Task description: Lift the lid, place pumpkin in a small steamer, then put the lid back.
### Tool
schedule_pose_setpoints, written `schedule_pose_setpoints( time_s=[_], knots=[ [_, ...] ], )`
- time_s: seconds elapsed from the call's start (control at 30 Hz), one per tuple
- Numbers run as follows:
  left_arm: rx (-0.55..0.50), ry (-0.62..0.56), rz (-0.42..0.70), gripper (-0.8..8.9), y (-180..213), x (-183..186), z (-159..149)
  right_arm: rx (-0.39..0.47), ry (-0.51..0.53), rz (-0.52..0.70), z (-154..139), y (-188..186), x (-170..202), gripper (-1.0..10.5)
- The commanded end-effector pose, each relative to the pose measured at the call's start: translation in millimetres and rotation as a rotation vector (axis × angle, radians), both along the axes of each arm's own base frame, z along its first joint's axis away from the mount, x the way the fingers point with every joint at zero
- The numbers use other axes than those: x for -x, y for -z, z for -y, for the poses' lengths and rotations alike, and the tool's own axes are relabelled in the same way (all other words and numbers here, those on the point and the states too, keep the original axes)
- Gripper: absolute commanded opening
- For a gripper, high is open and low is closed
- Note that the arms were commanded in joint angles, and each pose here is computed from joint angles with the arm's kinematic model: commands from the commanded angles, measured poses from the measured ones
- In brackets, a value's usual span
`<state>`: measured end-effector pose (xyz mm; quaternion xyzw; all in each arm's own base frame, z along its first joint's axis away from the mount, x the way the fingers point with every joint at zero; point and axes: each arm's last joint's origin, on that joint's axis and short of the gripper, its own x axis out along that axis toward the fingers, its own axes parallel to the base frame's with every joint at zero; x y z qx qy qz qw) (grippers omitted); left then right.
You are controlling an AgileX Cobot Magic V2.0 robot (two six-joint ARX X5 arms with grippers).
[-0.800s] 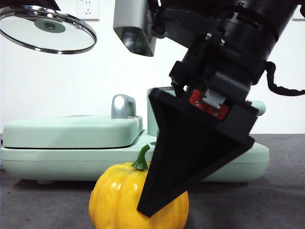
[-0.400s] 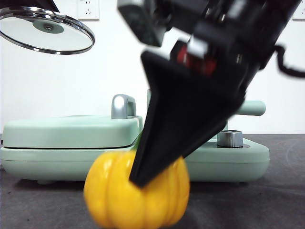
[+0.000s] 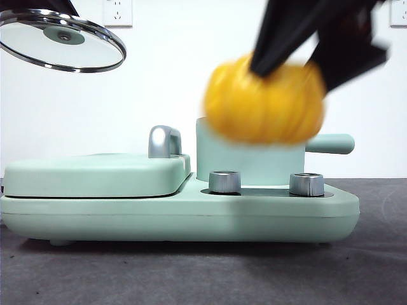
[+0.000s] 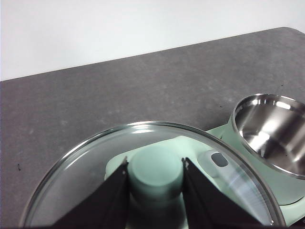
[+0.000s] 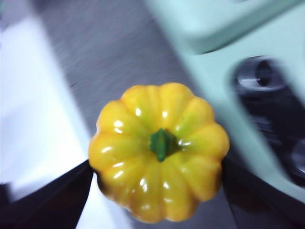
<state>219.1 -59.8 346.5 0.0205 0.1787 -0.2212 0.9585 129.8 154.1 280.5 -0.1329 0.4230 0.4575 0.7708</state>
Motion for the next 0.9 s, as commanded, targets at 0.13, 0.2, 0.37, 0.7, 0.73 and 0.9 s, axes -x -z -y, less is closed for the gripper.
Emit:
schedule_pose_setpoints(
  time_s=[0.13,0.2,0.37,0.7,0.73,0.9],
  knots=[
    [0.010,0.001,0.043,0.11,-8.4,-1.0,0.7,0.035,0.219,0.065,27.8,-45.0,-12.7,3.8],
    [0.011,0.001,0.043,0.10,-8.4,-1.0,0.7,0.023,0.280,0.078,36.2,-58.1,-21.5,3.8],
    [0.011,0.001,0.043,0.10,-8.4,-1.0,0.7,-0.005,0.382,0.109,46.4,-78.5,-43.8,3.8],
    [0.014,0.000,0.041,0.10,-8.4,-1.0,0.8,0.024,0.447,0.061,30.2,-88.6,-97.8,3.8],
    [0.014,0.000,0.041,0.10,-8.4,-1.0,0.7,0.029,0.445,0.057,27.4,-88.2,-103.2,3.8],
    [0.014,0.000,0.041,0.10,-8.4,-1.0,0.8,0.062,0.423,0.045,13.5,-81.7,-129.5,3.8]
  ],
)
